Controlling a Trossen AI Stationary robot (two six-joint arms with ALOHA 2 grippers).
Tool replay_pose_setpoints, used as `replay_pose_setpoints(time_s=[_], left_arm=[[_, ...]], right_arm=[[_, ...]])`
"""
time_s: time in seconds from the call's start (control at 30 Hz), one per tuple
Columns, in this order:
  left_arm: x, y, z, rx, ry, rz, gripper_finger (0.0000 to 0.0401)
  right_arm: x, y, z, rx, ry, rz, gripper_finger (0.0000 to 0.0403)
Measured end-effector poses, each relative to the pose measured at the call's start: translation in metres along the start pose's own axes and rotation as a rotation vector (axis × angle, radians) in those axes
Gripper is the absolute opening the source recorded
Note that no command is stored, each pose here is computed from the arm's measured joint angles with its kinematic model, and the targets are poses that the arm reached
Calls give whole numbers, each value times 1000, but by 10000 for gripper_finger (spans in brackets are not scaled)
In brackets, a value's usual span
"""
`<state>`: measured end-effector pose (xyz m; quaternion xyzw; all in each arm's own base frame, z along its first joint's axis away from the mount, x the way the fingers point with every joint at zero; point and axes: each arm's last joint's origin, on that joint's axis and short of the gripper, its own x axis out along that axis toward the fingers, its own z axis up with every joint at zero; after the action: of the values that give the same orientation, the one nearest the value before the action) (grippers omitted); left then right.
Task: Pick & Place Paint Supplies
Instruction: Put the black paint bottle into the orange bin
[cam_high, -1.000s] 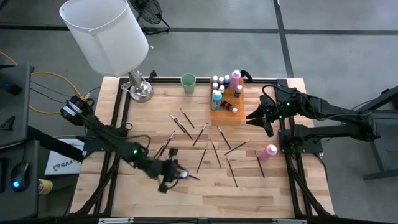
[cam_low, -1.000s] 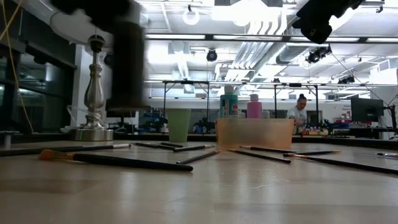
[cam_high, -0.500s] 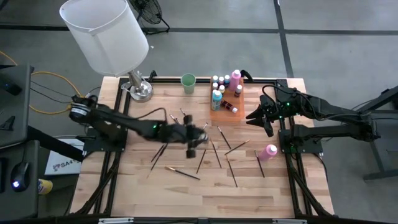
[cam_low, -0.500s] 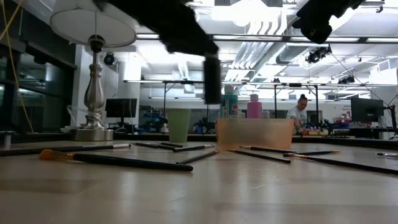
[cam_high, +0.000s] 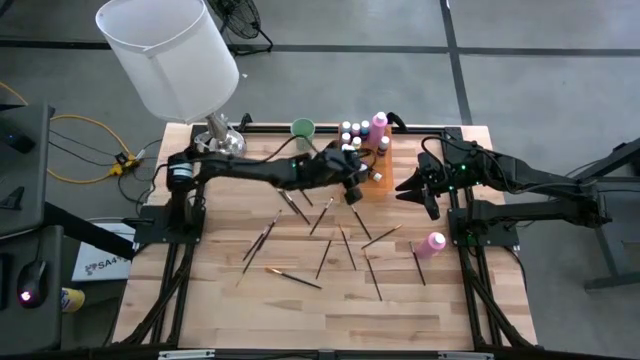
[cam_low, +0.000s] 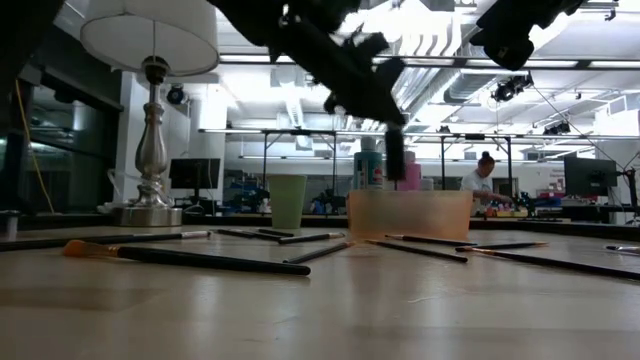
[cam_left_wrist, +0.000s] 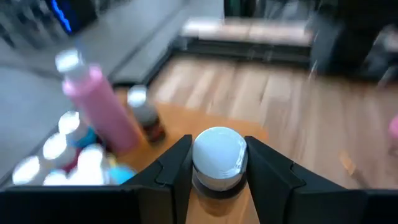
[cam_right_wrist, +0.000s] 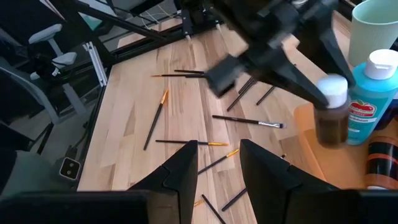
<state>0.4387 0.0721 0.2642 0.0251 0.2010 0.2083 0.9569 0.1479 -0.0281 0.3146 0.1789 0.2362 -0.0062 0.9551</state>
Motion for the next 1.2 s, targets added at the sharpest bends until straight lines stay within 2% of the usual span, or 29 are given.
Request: replay_pose_setpoints(time_s=[0.17,0.27,0.4,0.53,0.7,1.2], left_arm=[[19,7,-18,8,84,0,125],[21,8,-25,6,131,-14,125],[22,12,-34,-94,117,70,125],[24,17,-50,-218,132,104,125],[24,17,-69,-273,115,132,125],[23,14,-72,-262,126,139,125]], right_arm=[[0,0,0,0,0,0,113],[0,0,0,0,0,0,113],[0,0,0,0,-1,0,113],[0,0,0,0,0,0,113],[0,0,0,0,1,0,113],[0,0,0,0,1,0,113]])
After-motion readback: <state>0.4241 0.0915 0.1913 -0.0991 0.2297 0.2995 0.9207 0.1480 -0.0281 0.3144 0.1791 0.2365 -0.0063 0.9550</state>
